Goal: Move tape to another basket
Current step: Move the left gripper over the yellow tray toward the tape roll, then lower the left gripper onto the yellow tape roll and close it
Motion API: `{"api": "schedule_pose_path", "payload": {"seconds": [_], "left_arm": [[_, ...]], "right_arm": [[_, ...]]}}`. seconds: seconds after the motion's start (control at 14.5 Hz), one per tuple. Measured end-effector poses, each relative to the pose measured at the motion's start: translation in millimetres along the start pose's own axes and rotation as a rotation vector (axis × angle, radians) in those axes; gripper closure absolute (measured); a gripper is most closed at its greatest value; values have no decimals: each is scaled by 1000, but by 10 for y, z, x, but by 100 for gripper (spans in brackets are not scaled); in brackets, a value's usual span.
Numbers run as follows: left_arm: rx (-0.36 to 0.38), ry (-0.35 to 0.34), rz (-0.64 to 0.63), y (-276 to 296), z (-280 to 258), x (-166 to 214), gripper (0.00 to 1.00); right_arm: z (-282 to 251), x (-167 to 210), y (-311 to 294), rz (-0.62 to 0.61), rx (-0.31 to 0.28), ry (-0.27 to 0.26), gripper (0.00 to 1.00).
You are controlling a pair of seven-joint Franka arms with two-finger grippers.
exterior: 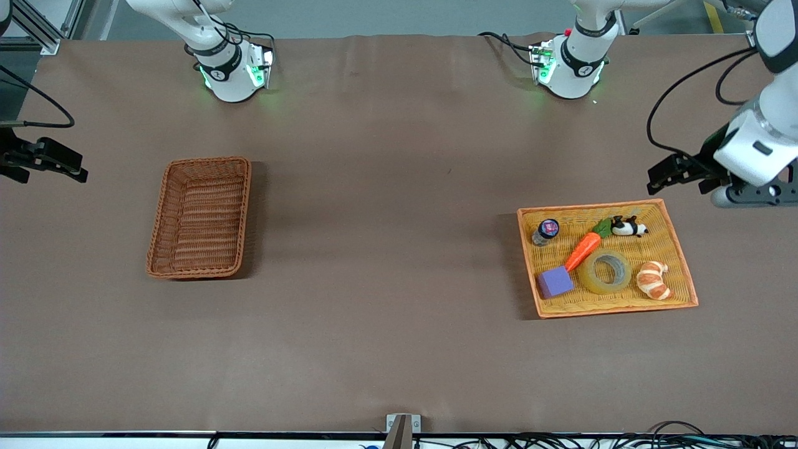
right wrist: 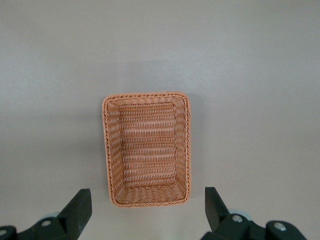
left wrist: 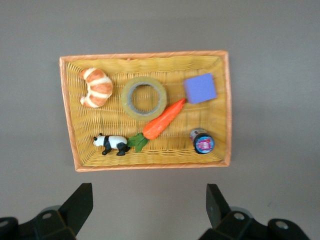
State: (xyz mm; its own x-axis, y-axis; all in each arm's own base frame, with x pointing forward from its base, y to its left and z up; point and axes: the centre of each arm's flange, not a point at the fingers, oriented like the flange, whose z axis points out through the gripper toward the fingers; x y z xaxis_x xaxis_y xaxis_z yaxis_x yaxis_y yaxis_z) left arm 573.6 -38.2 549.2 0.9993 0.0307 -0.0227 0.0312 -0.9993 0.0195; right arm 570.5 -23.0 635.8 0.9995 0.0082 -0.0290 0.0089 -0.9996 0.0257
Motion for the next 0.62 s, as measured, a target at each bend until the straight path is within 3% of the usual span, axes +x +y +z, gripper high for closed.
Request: {"api": "schedule_pose_path", "payload": {"seconds": [0.21,0.41,0.62], "left_arm": [[14,-84,-47,-296,521,212,0],[85,-113,-48,-525,1100,458,0],[96,-143,-46,-602,1717,642,0]], "right_arm": [[0,0,0,0,0,0,0],[0,-1,0,0,0,-1,0],[1,-1,0,0,0,-1,0]]}}
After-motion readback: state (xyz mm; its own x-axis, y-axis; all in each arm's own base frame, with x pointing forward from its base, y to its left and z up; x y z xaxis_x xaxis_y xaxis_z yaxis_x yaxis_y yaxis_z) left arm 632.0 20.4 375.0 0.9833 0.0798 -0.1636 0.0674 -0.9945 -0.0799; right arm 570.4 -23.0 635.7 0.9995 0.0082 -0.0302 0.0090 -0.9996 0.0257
